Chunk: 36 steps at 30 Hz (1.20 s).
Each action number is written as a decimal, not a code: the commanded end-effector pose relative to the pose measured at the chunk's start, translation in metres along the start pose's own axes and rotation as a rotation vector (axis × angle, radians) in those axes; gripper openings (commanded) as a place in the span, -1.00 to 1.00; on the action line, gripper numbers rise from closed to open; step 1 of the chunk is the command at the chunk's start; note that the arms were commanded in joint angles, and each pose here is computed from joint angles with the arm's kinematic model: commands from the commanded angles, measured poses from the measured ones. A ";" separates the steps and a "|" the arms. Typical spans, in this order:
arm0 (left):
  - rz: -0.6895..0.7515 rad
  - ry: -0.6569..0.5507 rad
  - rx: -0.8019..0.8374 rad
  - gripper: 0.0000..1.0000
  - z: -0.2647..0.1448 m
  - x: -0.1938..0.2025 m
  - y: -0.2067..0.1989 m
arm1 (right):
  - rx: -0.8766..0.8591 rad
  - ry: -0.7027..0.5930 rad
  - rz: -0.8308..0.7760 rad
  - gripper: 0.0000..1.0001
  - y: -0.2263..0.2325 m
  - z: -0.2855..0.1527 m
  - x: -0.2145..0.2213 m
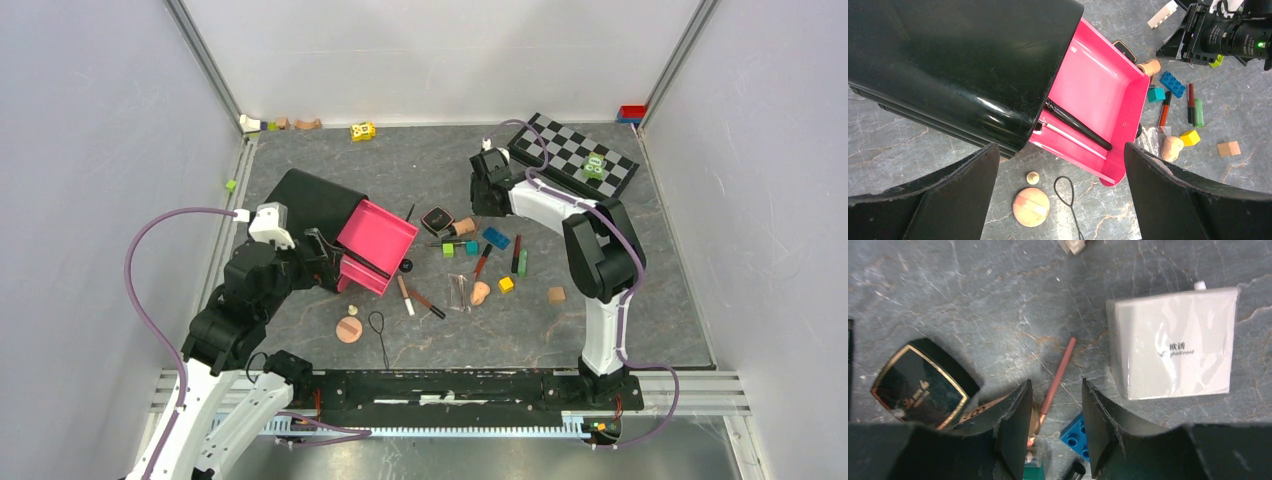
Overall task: Organize the makeup
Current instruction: Pick up the makeup brush from the center of the board.
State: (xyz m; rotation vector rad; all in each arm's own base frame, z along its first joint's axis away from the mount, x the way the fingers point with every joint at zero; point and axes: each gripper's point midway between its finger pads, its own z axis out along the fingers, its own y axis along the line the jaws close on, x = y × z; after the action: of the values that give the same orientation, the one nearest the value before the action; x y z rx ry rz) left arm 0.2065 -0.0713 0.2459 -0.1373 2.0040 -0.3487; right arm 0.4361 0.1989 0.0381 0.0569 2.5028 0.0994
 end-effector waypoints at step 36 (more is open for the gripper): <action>0.013 -0.035 0.024 1.00 0.001 -0.009 -0.005 | 0.006 -0.024 -0.125 -1.00 0.008 0.008 -0.020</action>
State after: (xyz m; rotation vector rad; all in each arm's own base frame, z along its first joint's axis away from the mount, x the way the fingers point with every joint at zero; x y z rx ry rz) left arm 0.2063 -0.0718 0.2452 -0.1359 2.0061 -0.3509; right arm 0.4401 0.2025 0.0236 -0.0885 2.5187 -0.0055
